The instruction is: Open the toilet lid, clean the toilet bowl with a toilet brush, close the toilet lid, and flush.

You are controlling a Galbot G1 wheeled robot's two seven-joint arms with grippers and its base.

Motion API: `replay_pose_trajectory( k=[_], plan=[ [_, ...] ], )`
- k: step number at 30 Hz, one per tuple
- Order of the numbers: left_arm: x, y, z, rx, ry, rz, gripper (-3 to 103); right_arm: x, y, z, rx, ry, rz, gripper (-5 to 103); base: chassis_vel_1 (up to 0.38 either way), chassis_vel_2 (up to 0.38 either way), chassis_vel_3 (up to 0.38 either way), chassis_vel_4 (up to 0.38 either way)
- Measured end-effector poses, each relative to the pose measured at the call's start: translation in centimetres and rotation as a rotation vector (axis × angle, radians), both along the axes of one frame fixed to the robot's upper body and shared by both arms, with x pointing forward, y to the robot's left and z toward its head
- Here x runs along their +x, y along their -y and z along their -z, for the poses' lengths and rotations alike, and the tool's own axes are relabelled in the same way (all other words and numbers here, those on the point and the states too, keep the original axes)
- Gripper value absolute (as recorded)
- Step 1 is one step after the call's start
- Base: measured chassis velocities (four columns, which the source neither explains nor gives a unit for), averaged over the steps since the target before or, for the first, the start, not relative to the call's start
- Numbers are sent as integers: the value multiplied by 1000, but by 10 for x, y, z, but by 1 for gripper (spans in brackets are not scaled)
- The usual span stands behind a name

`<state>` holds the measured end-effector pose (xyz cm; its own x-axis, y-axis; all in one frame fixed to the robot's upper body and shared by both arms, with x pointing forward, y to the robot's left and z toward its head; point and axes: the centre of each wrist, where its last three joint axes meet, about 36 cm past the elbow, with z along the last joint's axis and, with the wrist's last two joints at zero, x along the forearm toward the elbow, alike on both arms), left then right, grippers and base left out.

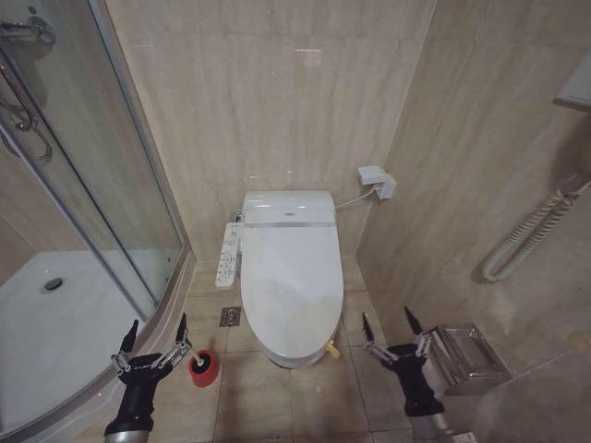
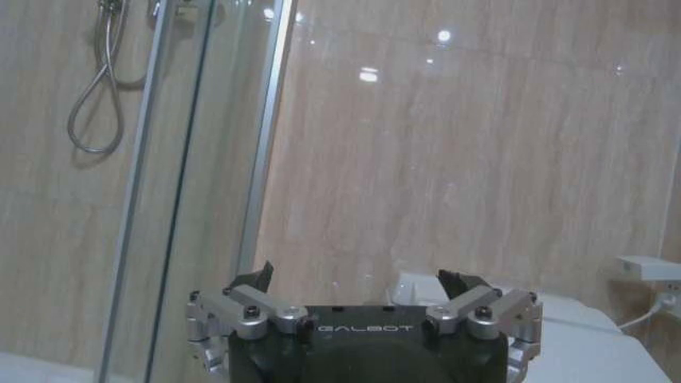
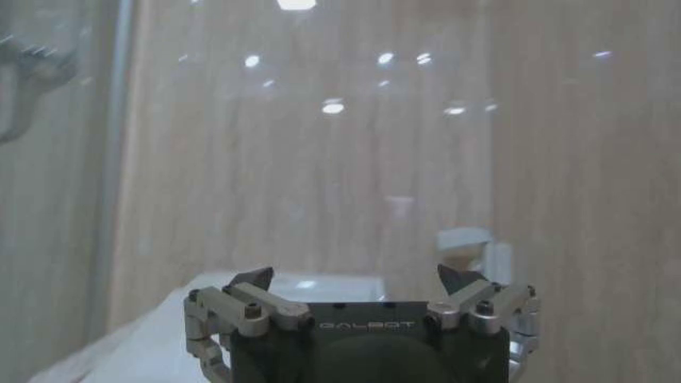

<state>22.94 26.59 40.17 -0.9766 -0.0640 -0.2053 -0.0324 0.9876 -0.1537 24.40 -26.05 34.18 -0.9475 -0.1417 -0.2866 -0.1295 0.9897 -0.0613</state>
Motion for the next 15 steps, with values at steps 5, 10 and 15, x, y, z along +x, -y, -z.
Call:
replay_pose_trajectory(
  k=[5, 10, 15],
  plan=[
    [2, -1, 3, -1, -2, -1, 100, -12, 4, 27, -94, -96, -96, 100, 0, 0, 0, 0],
    [3, -2, 8, 1, -11, -2, 100, -24, 2, 63, -129, -225, -163, 100, 0, 0, 0, 0],
    [5, -6, 11, 8, -17, 1, 100, -25, -6, 99, -171, -316, -206, 100, 0, 0, 0, 0]
  ],
)
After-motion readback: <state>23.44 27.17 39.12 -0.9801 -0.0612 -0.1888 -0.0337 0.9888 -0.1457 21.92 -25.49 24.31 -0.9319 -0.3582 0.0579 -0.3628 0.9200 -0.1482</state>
